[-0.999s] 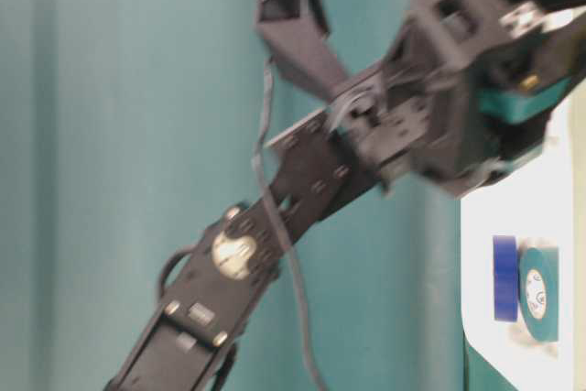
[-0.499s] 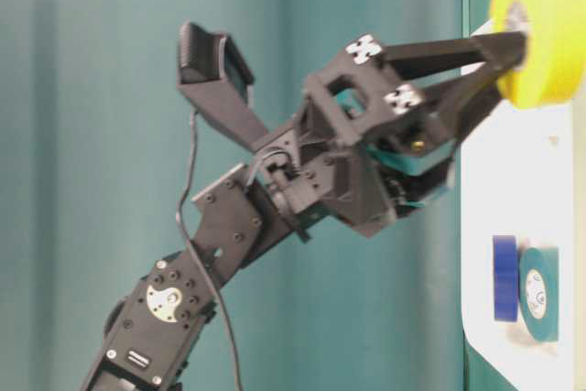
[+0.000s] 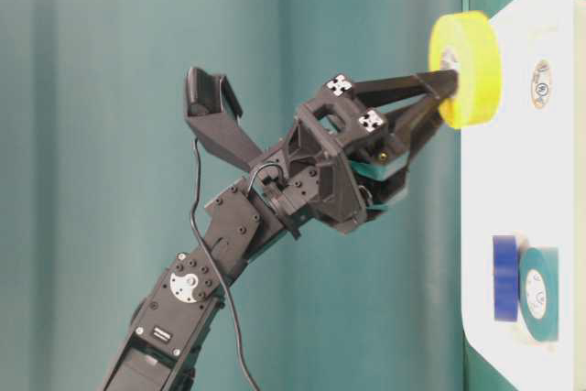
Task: Put the tape alternately from left to right into the white case.
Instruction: 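Carry the yellow roll into the tray's upper right corner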
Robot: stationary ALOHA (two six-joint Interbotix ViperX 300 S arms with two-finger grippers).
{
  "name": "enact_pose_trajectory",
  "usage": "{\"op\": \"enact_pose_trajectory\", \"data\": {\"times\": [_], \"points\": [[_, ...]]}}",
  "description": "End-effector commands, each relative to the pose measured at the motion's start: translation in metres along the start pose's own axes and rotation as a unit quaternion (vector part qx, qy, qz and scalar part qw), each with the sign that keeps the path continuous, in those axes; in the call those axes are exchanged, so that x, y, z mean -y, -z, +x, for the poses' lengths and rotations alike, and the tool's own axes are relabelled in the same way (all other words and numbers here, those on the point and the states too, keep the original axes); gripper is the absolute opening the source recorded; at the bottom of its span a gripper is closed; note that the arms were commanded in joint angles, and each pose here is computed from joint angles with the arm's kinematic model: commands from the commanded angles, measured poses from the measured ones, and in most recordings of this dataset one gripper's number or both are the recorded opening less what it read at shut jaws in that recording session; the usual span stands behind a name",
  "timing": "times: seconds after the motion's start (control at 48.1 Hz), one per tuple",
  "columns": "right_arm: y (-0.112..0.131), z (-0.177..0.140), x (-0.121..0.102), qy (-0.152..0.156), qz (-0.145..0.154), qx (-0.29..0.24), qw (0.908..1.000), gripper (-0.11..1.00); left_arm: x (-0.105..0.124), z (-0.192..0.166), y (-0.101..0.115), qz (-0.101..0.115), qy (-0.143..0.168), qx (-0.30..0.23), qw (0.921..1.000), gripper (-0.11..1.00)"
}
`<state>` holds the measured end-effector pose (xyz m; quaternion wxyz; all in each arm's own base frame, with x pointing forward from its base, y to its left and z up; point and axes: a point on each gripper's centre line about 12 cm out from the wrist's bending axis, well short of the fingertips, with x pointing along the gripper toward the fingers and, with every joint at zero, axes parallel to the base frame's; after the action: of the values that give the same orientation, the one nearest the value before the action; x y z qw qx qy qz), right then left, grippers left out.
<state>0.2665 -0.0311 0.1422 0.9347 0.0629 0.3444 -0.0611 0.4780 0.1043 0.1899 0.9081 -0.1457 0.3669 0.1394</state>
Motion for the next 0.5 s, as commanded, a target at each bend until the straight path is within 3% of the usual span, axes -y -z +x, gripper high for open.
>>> {"op": "enact_pose_trajectory", "data": {"times": [0.0,0.125,0.478], "points": [[-0.008,-0.003,-0.001,-0.003,0.002,0.018,0.9998,0.58,-0.012,-0.011,-0.019,-0.006,-0.004,0.038,0.9992,0.28],[-0.008,-0.003,-0.001,-0.004,0.002,0.019,0.9998,0.58,-0.028,-0.008,-0.023,-0.012,-0.015,0.048,0.9987,0.28],[-0.008,-0.003,-0.001,-0.004,0.002,0.019,0.9998,0.58,-0.054,0.001,-0.024,0.001,-0.033,0.061,0.9976,0.28]]}}
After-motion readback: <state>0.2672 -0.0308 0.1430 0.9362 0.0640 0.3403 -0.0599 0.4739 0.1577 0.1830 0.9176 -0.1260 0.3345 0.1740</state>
